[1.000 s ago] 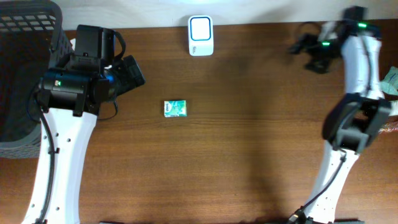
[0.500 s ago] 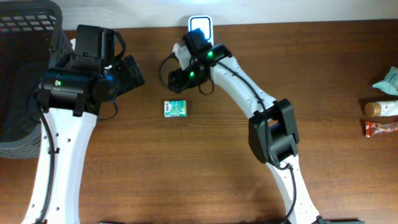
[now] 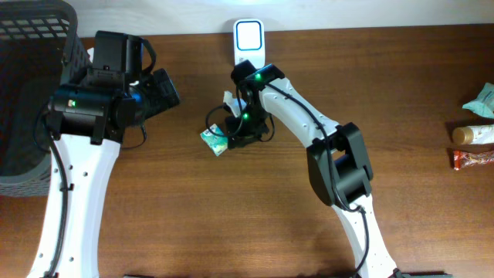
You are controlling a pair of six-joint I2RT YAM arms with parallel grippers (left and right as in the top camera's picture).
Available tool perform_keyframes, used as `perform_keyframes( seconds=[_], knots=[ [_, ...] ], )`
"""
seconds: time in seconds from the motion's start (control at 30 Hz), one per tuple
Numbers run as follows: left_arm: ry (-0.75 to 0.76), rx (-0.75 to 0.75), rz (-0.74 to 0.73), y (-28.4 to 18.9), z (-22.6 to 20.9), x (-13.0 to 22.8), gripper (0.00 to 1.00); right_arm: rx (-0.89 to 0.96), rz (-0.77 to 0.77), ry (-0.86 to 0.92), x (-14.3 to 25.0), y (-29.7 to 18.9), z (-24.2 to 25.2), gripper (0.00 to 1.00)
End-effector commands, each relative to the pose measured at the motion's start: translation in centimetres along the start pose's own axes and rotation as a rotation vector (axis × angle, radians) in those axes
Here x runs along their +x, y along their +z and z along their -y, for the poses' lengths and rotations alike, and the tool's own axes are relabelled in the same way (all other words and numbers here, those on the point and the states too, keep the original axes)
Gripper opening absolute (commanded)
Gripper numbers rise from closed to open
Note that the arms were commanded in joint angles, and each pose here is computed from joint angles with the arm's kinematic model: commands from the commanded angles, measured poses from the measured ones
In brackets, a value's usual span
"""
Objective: Scan the item barcode
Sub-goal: 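Grasp the small green pack with the right gripper, then hold the small green pack in front of the scanner box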
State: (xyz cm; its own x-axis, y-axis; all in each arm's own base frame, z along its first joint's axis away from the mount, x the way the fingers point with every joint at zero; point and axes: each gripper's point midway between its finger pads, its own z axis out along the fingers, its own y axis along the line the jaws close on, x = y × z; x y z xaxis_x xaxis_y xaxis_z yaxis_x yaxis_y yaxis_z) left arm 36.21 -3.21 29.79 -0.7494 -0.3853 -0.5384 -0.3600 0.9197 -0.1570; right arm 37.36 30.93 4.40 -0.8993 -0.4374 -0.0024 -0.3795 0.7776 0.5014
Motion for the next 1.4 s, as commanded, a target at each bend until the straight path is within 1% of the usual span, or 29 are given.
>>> perform_keyframes(
  seconds=[0.0, 0.03, 0.07, 0.1, 0.23, 0.37, 0.47, 0.53, 0.6, 0.63, 0.7, 0.73, 0.8, 0.83, 0.87, 0.93, 0.97, 1.07, 1.13, 1.17, 1.23, 1.37],
  knots=[
    [0.014, 0.002, 0.007, -0.2, 0.0, -0.1, 0.99, 0.021, 0.168, -0.089, -2.7, -4.1, -1.4, 0.52],
    [0.014, 0.002, 0.006, -0.2, 0.0, -0.1, 0.99, 0.020, 0.193, -0.097, -3.4, -4.2, -1.3, 0.55],
    [0.014, 0.002, 0.006, -0.2, 0.0, -0.1, 0.99, 0.018, 0.214, -0.096, -4.1, -4.0, -1.1, 0.60],
    [0.014, 0.002, 0.006, -0.2, 0.0, -0.1, 0.99, 0.015, 0.230, -0.090, -4.6, -3.8, -1.0, 0.61],
    [0.014, 0.002, 0.006, -0.2, 0.0, -0.1, 0.99, 0.008, 0.230, -0.035, -5.3, -1.6, 0.0, 0.61],
    [0.014, 0.002, 0.006, -0.2, 0.0, -0.1, 0.99, 0.007, 0.193, -0.021, -5.1, 1.1, 0.2, 0.60],
    [0.014, 0.002, 0.006, -0.2, 0.0, -0.1, 0.99, 0.012, 0.162, -0.027, -4.5, 2.8, 0.1, 0.55],
    [0.015, 0.002, 0.006, -0.2, 0.0, -0.1, 0.99, 0.029, 0.138, -0.025, -3.8, 4.0, 0.4, 0.47],
    [0.015, 0.002, 0.006, -0.2, 0.0, -0.1, 0.99, 0.029, 0.127, -0.020, -3.3, 4.8, 0.8, 0.45],
    [0.015, 0.002, 0.006, -0.2, 0.0, -0.1, 0.99, 0.029, 0.126, -0.019, -3.3, 4.9, 0.9, 0.37],
    [0.015, 0.002, 0.006, -0.2, 0.0, -0.1, 0.99, 0.025, 0.129, -0.021, -3.4, 4.8, 0.8, 0.13],
    [0.015, 0.002, 0.007, -0.2, 0.0, -0.1, 0.99, 0.025, 0.132, -0.023, -3.4, 4.7, 0.7, 0.04],
    [0.014, 0.002, 0.006, -0.2, 0.0, -0.1, 0.99, 0.040, 0.168, -0.022, -4.5, 2.6, 0.6, 0.04],
    [0.015, 0.002, 0.006, -0.2, 0.0, -0.1, 0.99, 0.100, 0.221, -0.023, -5.8, 0.2, 1.1, 0.04],
    [0.015, 0.002, 0.006, -0.2, 0.0, -0.1, 0.99, 0.198, 0.279, -0.017, -7.0, -2.4, 2.2, 0.04],
    [0.014, 0.002, 0.006, -0.2, 0.0, -0.1, 0.99, 0.523, 0.446, 0.010, -9.8, -9.6, 5.4, 0.04],
    [0.014, 0.002, 0.006, -0.2, 0.0, -0.1, 0.99, 0.737, 0.549, 0.003, -11.1, -14.2, 7.1, 0.04],
    [0.015, 0.002, 0.006, -0.2, 0.0, -0.1, 0.99, 1.083, 0.694, -0.097, -13.9, -20.7, 9.0, 0.04],
    [0.014, 0.002, 0.006, -0.2, 0.0, -0.1, 0.99, 1.138, 0.745, -0.168, -15.8, -22.1, 9.7, 0.04],
    [0.014, 0.002, 0.006, -0.2, 0.0, -0.1, 0.99, 1.151, 0.804, -0.167, -16.9, -22.9, 10.5, 0.04],
    [0.014, 0.002, 0.006, -0.2, 0.0, -0.1, 0.99, 1.107, 0.873, -0.163, -18.3, -23.0, 11.6, 0.04],
    [0.014, 0.002, 0.006, -0.2, 0.0, -0.1, 0.99, 0.984, 0.857, -0.215, -19.4, -20.4, 12.6, 0.04]
  ],
)
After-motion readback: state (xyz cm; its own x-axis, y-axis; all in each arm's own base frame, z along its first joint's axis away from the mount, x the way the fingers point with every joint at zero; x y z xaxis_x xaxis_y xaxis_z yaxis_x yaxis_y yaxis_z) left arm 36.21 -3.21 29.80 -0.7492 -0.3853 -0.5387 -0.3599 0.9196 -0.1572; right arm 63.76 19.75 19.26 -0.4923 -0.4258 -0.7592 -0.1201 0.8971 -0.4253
